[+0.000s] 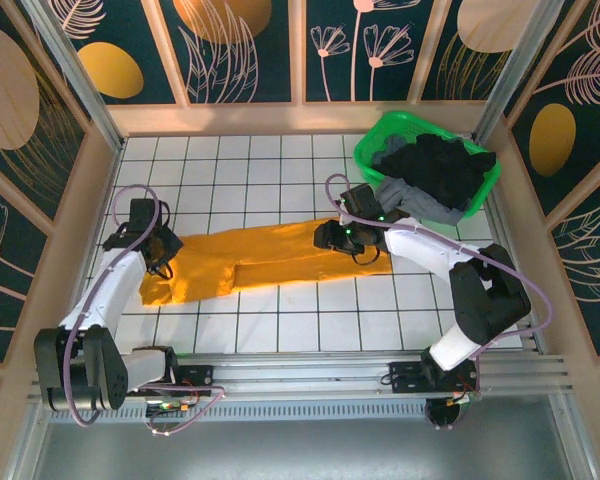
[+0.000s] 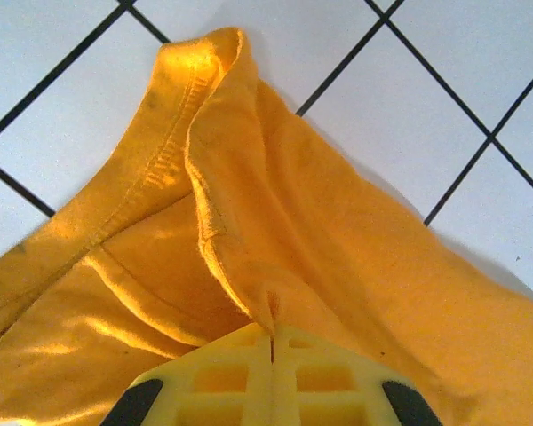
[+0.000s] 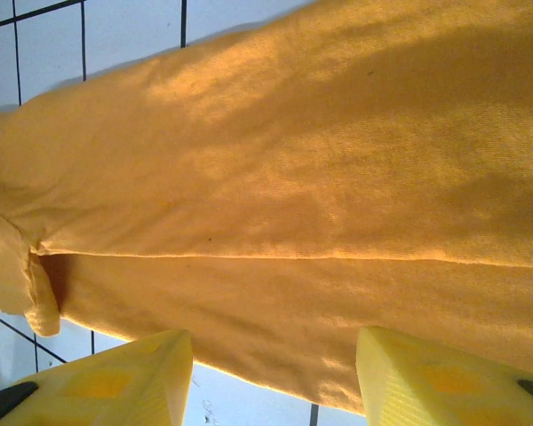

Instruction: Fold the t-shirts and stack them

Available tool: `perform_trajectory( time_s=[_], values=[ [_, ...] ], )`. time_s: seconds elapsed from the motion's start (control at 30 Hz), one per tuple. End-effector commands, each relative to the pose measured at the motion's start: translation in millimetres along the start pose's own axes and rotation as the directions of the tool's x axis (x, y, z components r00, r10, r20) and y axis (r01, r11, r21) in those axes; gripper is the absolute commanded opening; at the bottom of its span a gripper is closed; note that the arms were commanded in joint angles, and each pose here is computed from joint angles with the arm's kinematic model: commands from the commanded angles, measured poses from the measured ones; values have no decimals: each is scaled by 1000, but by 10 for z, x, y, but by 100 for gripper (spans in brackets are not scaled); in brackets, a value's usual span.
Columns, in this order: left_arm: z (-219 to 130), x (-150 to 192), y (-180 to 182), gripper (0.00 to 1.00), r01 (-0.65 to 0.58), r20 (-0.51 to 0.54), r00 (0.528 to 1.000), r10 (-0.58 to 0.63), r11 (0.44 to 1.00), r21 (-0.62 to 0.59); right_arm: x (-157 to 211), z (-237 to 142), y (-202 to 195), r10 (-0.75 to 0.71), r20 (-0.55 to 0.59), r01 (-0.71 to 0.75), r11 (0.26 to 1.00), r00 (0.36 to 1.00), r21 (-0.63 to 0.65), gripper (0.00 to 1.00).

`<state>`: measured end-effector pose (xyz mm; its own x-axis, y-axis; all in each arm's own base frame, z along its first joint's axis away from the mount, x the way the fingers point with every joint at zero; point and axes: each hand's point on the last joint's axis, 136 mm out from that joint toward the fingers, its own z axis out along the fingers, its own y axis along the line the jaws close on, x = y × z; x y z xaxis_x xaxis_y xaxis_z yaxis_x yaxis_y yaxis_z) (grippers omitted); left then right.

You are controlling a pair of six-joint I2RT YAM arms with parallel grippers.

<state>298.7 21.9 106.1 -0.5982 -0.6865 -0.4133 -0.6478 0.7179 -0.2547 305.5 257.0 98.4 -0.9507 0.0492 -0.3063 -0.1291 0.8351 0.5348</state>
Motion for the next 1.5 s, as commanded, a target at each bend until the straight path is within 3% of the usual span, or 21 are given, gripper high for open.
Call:
perform_trajectory(
  time_s=[0.0,0.17,0.33,0.5,0.63,0.73,0.8,0.93,1.0,1.1,1.3,1.47],
  values=[
    [29,-35,25,0,-48,-32,998,46,997,-56,-82,-5,105,-10,10,11,999,1000,-34,52],
    [226,-102,-15,2,-115,-76,991,106,987,-111,-50,-17,79,-4,6,4,1000,1000,-31,52],
    [423,-317,-96,3,-156,-49,988,149,974,-164,-13,-34,54,0,6,0,1000,1000,-28,52],
    [711,-349,7,12,-211,-73,977,199,942,-259,7,-54,23,6,8,-6,1000,1000,-19,52],
    [899,-397,48,14,-237,-69,971,227,921,-309,25,-68,1,12,10,-11,1000,1000,-13,52],
    [987,-429,1,28,-244,-69,970,234,921,-304,44,-74,-30,12,10,-12,1000,1000,-4,52],
    [982,-475,3,42,-242,-61,970,235,915,-322,45,-85,-83,8,13,-8,1000,1000,15,52],
    [699,-664,61,49,-188,37,976,216,910,-370,-48,-174,-295,22,46,-24,998,999,59,52],
    [427,-752,34,48,-134,113,977,181,933,-335,-131,-249,-466,39,72,-45,995,997,85,51],
    [284,-619,15,44,-74,107,989,105,963,-259,-228,-310,-706,52,96,-65,988,994,137,49],
    [340,78,-407,28,84,-68,994,-83,996,11,-424,-199,-1140,37,81,-59,957,996,285,31],
    [639,578,-578,21,175,-240,958,-159,983,50,-528,37,-1424,10,30,-21,913,999,408,24]
  ],
)
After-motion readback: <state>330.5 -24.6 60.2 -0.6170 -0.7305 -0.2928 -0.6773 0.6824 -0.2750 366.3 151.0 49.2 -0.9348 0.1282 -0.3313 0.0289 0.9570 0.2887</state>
